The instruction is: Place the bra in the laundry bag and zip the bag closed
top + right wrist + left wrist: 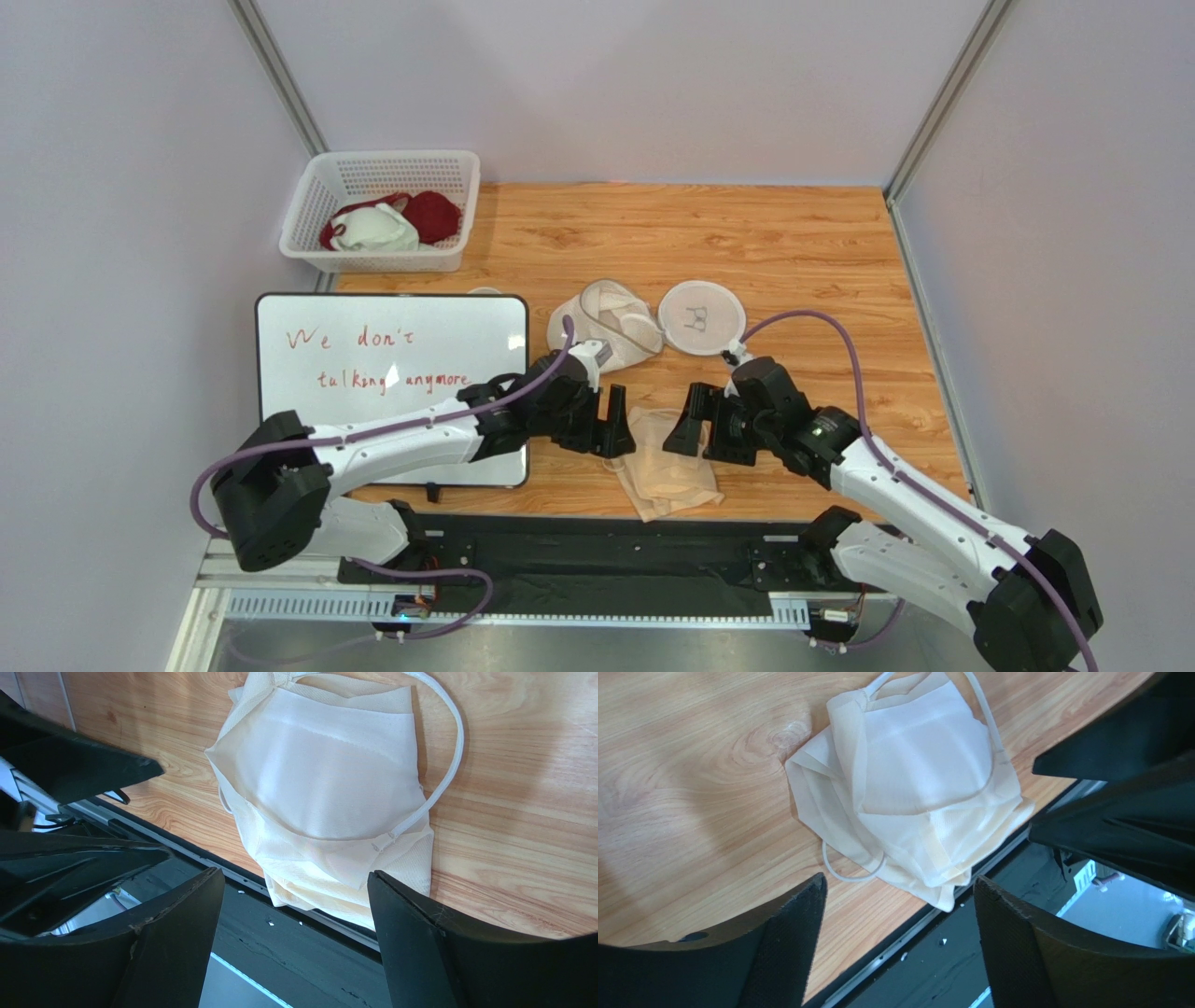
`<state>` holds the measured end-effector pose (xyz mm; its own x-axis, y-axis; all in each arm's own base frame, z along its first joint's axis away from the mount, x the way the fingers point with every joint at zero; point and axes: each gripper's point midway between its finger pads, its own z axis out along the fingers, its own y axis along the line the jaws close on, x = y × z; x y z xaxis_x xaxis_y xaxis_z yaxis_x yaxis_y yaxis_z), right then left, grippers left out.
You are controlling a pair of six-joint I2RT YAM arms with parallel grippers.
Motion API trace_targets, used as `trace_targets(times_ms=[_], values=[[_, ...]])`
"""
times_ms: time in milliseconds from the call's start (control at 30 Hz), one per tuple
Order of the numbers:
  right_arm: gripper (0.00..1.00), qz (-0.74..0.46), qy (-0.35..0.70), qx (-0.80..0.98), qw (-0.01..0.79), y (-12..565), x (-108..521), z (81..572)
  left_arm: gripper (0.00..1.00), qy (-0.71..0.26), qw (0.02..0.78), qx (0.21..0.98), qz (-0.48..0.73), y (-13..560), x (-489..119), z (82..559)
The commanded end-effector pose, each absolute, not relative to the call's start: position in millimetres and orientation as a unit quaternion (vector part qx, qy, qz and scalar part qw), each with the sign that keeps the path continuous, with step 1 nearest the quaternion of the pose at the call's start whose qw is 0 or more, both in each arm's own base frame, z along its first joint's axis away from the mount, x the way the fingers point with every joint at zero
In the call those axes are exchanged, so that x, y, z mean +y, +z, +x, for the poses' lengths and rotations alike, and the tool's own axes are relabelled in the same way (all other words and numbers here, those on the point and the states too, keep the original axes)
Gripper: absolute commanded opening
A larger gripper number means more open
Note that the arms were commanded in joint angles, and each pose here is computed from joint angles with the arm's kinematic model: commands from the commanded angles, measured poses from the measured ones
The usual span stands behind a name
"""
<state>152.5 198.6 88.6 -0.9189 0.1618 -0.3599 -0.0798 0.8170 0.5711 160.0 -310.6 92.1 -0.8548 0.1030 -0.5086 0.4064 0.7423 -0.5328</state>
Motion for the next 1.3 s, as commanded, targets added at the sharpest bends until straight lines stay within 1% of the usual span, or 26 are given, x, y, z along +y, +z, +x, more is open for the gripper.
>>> trace_targets(times_ms=[0, 100, 267, 400, 633, 867, 1100, 1167, 1233, 1267], values=[[0.80, 0.016, 0.326, 0.921, 0.214, 96.0, 208.2, 159.8, 0.89, -0.350, 0.231, 0.902, 0.100, 84.3, -326.9, 171.7], [0.80, 0.017, 0.322, 0.923, 0.211, 91.2, 207.1, 158.9, 0.91, -0.334, 0.226, 0.911, 0.089, 73.6, -325.9, 174.7], [0.79, 0.017, 0.330, 0.922, 0.202, 85.0, 210.5, 157.1, 0.90, -0.314, 0.228, 0.918, 0.076, 61.6, -321.4, 178.9], [0.78, 0.015, 0.329, 0.923, 0.199, 82.6, 211.9, 157.9, 0.85, -0.306, 0.216, 0.924, 0.073, 49.2, -323.8, 179.7], [0.78, 0.014, 0.331, 0.923, 0.196, 79.4, 212.2, 156.7, 0.84, -0.295, 0.209, 0.930, 0.069, 35.5, -323.8, 181.9], [0.77, 0.011, 0.332, 0.925, 0.183, 72.9, 214.4, 154.3, 0.73, -0.310, 0.207, 0.926, 0.063, 28.5, -330.6, 183.2], [0.77, 0.005, 0.328, 0.928, 0.179, 71.1, 214.9, 155.0, 0.58, -0.301, 0.208, 0.929, 0.055, 17.9, -323.6, 185.4], [0.77, 0.002, 0.326, 0.928, 0.178, 70.6, 214.9, 154.8, 0.55, -0.300, 0.207, 0.930, 0.054, 15.9, -322.8, 186.3], [0.76, 0.000, 0.324, 0.929, 0.176, 68.9, 215.0, 154.4, 0.50, -0.299, 0.207, 0.930, 0.054, 13.8, -322.5, 187.2], [0.76, -0.001, 0.323, 0.930, 0.176, 68.8, 215.0, 154.5, 0.45, -0.297, 0.204, 0.931, 0.055, 10.8, -322.1, 186.6]])
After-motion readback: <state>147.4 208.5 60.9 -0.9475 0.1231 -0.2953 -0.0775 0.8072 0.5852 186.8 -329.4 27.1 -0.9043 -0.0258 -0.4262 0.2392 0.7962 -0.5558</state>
